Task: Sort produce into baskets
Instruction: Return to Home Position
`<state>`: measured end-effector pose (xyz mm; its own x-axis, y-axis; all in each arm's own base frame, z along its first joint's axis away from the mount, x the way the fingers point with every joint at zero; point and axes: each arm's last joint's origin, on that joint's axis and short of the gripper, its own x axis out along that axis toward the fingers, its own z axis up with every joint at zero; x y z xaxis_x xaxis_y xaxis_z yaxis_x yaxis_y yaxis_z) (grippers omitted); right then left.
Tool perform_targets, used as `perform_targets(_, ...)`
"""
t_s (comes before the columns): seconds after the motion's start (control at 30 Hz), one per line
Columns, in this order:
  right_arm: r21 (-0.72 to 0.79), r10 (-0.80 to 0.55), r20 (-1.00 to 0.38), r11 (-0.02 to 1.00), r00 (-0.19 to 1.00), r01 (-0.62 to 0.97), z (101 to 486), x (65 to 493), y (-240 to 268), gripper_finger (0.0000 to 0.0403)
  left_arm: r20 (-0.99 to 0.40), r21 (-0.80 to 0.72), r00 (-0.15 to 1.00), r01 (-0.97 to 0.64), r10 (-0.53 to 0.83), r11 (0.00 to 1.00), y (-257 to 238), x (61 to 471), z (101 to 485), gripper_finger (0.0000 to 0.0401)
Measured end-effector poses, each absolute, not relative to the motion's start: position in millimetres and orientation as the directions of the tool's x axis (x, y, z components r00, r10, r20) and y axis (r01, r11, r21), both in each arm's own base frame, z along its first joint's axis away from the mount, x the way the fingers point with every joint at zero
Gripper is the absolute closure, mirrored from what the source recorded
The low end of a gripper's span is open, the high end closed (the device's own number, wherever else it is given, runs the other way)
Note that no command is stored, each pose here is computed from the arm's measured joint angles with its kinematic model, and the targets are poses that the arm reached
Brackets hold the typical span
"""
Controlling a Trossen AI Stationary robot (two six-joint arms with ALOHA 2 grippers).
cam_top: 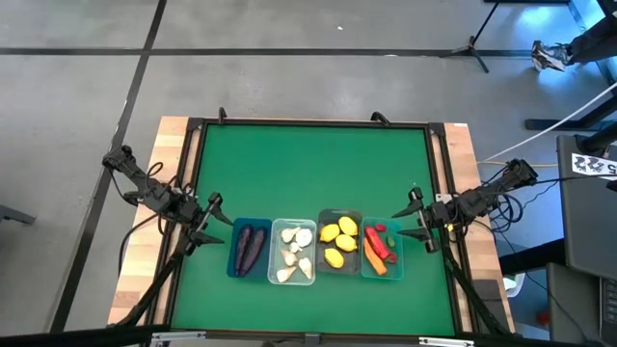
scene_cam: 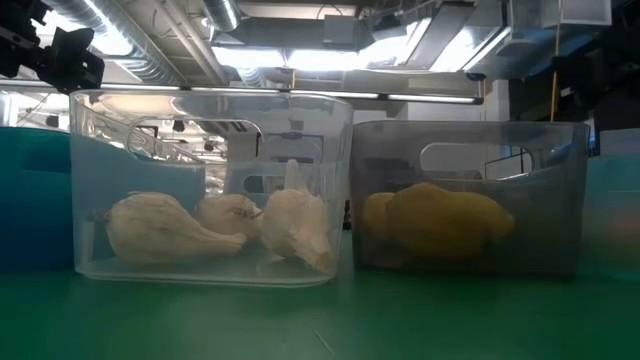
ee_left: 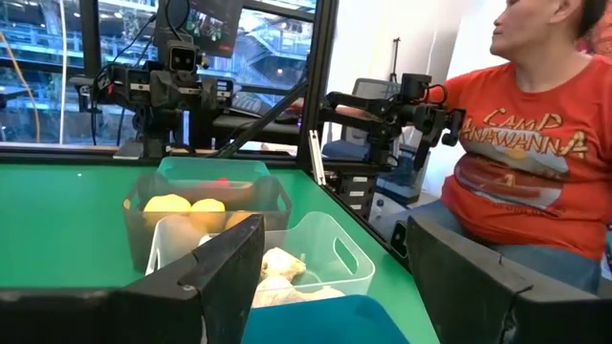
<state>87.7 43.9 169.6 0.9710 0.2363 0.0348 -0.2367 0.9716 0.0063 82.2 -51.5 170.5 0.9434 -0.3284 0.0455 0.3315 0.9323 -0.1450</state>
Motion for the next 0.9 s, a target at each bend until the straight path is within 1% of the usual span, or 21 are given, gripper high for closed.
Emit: perform_targets(0.9, 0.008, 0.243, 0.042, 0.970, 0.969, -0.244, 170.2, 87.5, 44.0, 0.0194, 0.045, -0.145, 0.944, 0.331, -0.328, 0.932, -51.5, 82.2, 170.5, 0.0150)
